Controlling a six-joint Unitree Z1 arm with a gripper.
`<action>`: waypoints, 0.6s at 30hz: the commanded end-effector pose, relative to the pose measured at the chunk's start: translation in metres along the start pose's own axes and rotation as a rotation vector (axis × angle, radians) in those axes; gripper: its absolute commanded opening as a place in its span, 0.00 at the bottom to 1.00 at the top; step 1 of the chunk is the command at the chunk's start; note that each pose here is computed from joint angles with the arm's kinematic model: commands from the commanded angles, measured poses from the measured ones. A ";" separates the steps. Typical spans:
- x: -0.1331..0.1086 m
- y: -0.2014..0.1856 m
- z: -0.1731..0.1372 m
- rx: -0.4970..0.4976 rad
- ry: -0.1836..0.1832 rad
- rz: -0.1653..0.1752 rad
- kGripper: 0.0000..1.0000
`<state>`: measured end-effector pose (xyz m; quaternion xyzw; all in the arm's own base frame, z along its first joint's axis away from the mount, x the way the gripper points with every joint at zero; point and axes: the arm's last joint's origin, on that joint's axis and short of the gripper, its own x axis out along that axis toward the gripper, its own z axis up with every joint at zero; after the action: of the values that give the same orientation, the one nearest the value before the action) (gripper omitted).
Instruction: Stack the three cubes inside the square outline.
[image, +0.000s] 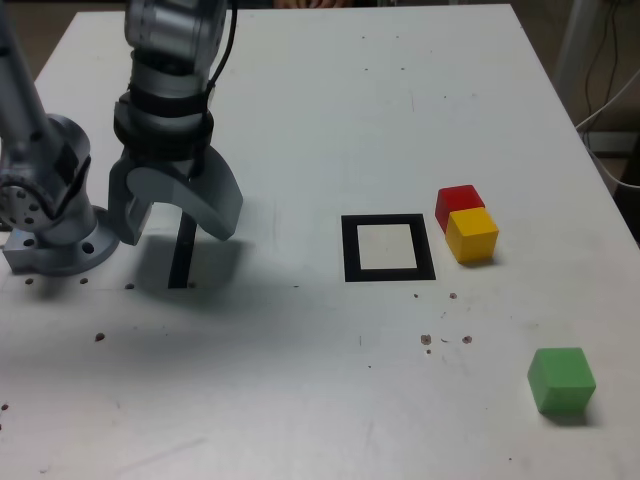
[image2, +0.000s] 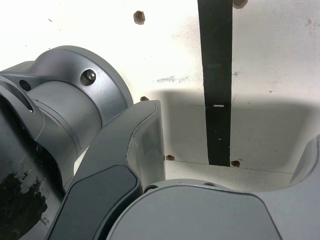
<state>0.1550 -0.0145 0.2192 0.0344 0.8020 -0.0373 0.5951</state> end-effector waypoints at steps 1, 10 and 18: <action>0.000 0.000 -0.001 -0.001 -0.005 -0.002 0.99; 0.000 0.000 -0.001 -0.002 -0.005 0.000 0.99; -0.005 0.000 0.006 -0.001 -0.014 0.001 0.99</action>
<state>0.1581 -0.0148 0.2212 0.0342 0.7983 -0.0375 0.6001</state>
